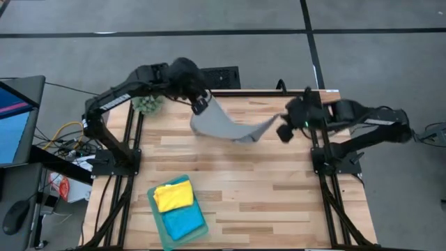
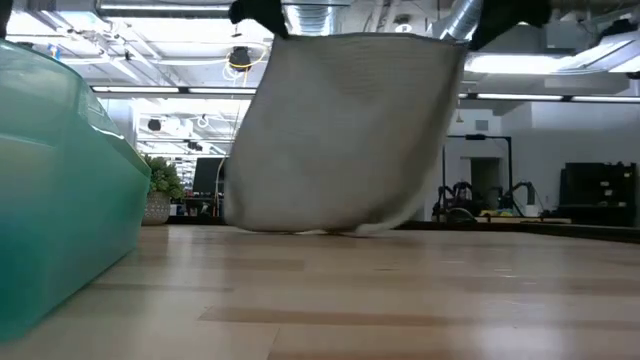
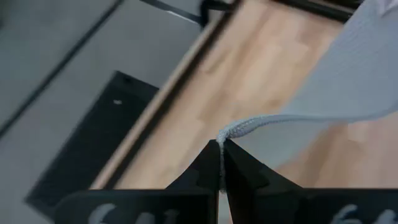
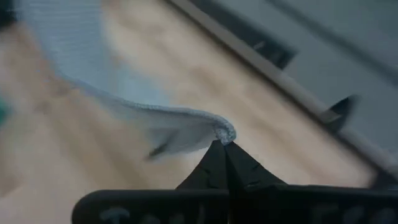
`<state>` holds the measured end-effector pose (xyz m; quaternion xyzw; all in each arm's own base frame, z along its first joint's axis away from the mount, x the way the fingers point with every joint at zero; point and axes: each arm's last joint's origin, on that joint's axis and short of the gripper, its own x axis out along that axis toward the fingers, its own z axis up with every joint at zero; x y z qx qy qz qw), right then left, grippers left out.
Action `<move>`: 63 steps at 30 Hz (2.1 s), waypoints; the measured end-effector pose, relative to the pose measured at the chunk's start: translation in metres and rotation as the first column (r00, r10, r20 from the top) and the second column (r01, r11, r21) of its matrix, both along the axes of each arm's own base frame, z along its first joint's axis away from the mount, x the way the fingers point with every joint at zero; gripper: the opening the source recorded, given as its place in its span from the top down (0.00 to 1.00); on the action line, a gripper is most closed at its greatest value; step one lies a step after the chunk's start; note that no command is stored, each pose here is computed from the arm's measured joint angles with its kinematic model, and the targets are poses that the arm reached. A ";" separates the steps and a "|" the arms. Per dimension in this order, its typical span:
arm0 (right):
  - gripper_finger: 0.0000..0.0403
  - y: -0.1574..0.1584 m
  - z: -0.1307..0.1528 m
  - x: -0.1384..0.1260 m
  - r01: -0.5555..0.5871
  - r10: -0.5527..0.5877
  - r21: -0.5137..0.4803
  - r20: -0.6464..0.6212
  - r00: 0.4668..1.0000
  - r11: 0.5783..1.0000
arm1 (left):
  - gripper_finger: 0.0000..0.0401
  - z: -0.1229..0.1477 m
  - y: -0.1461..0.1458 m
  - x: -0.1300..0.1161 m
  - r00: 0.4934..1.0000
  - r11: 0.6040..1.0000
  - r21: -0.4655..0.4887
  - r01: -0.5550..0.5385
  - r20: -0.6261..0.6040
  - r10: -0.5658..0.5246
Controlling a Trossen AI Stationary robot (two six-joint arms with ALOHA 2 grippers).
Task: Fold microfiber towels
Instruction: Fold the gray towel and put into the bin
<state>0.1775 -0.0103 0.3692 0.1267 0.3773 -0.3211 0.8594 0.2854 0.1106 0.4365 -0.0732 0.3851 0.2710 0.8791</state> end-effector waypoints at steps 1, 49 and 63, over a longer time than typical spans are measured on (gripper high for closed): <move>1.00 -0.009 0.003 0.002 0.013 -0.014 -0.041 -0.016 1.000 0.999 | 1.00 0.000 0.006 -0.002 1.000 1.000 0.021 -0.009 -0.010 0.009; 0.95 -0.096 0.031 0.020 -0.280 0.279 -0.030 -0.038 0.960 0.960 | 0.99 0.006 0.060 -0.043 0.967 0.969 -0.018 0.247 -0.064 -0.247; 0.65 -0.113 0.006 0.040 -0.330 0.329 -0.023 -0.022 0.944 0.944 | 0.99 0.006 0.029 0.026 0.715 0.747 -0.091 0.659 0.383 -0.585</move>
